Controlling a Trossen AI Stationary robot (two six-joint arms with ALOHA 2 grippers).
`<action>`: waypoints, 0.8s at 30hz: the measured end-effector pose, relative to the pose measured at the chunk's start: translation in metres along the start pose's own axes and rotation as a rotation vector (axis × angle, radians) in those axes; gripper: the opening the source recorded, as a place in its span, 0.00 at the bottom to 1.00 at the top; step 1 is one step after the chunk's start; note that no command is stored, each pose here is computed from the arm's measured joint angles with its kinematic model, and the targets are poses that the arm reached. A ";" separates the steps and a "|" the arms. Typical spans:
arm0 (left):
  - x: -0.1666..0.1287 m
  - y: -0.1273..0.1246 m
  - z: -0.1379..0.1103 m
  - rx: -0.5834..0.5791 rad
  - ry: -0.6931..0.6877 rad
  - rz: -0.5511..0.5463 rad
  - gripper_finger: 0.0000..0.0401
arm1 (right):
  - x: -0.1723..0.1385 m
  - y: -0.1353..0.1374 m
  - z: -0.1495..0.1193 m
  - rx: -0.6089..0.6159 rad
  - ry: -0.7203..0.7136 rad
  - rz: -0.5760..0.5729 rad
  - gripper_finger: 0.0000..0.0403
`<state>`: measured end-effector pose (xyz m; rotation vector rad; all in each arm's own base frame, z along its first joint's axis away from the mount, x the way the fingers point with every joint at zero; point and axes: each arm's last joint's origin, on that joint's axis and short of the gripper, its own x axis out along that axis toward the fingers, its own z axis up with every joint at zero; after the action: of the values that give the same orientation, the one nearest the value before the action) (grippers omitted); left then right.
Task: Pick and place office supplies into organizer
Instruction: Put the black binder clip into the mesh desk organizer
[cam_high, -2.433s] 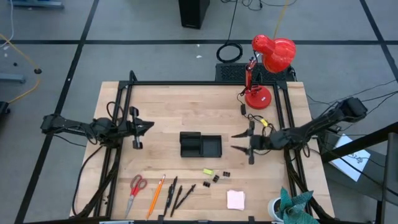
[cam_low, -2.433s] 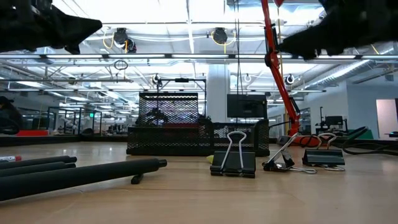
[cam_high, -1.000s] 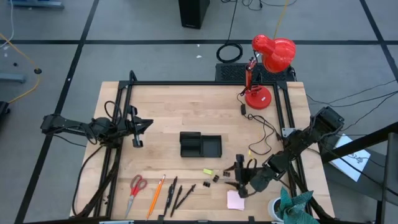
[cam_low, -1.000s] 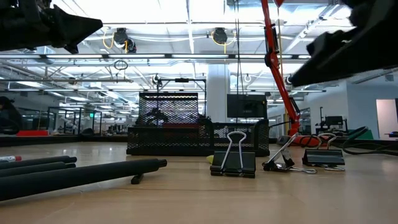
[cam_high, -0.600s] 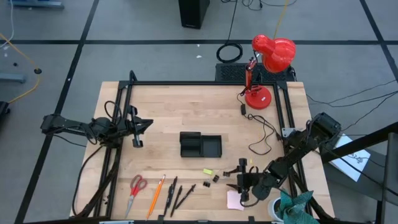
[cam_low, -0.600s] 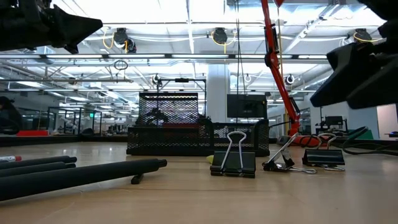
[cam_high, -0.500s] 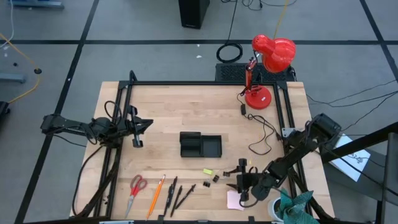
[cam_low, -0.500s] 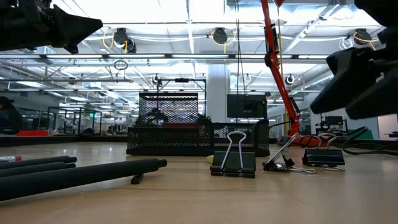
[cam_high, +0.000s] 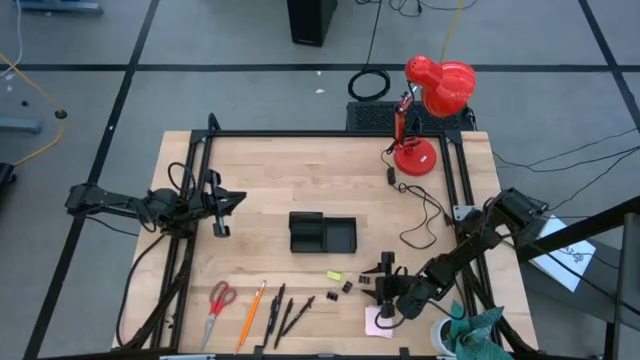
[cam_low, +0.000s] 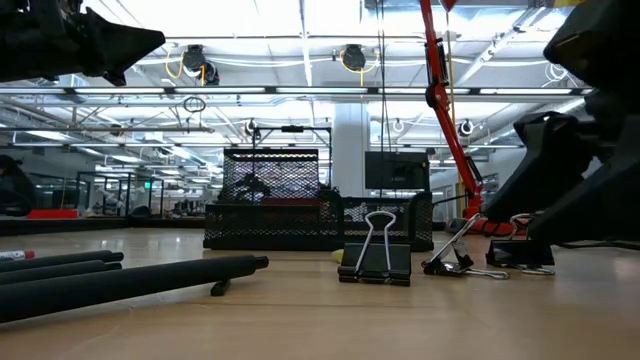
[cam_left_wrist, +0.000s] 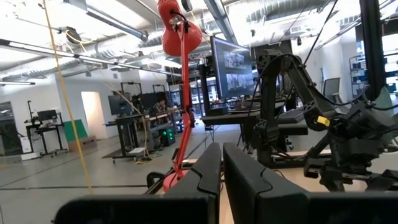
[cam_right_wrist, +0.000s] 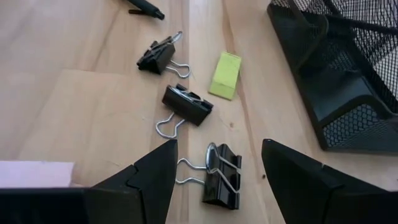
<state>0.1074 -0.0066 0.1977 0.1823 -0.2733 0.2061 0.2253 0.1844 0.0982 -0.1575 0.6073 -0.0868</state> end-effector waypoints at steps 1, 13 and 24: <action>0.000 0.000 0.000 0.000 0.000 0.000 0.06 | 0.001 0.000 -0.001 0.002 0.002 -0.002 0.56; 0.000 0.000 0.000 0.005 0.000 0.000 0.06 | 0.001 -0.002 -0.004 0.002 0.030 -0.013 0.44; 0.000 0.000 0.000 0.004 0.000 0.000 0.06 | 0.001 -0.002 -0.004 -0.006 0.034 -0.015 0.12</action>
<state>0.1074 -0.0067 0.1977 0.1864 -0.2729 0.2064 0.2238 0.1818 0.0945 -0.1669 0.6405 -0.1018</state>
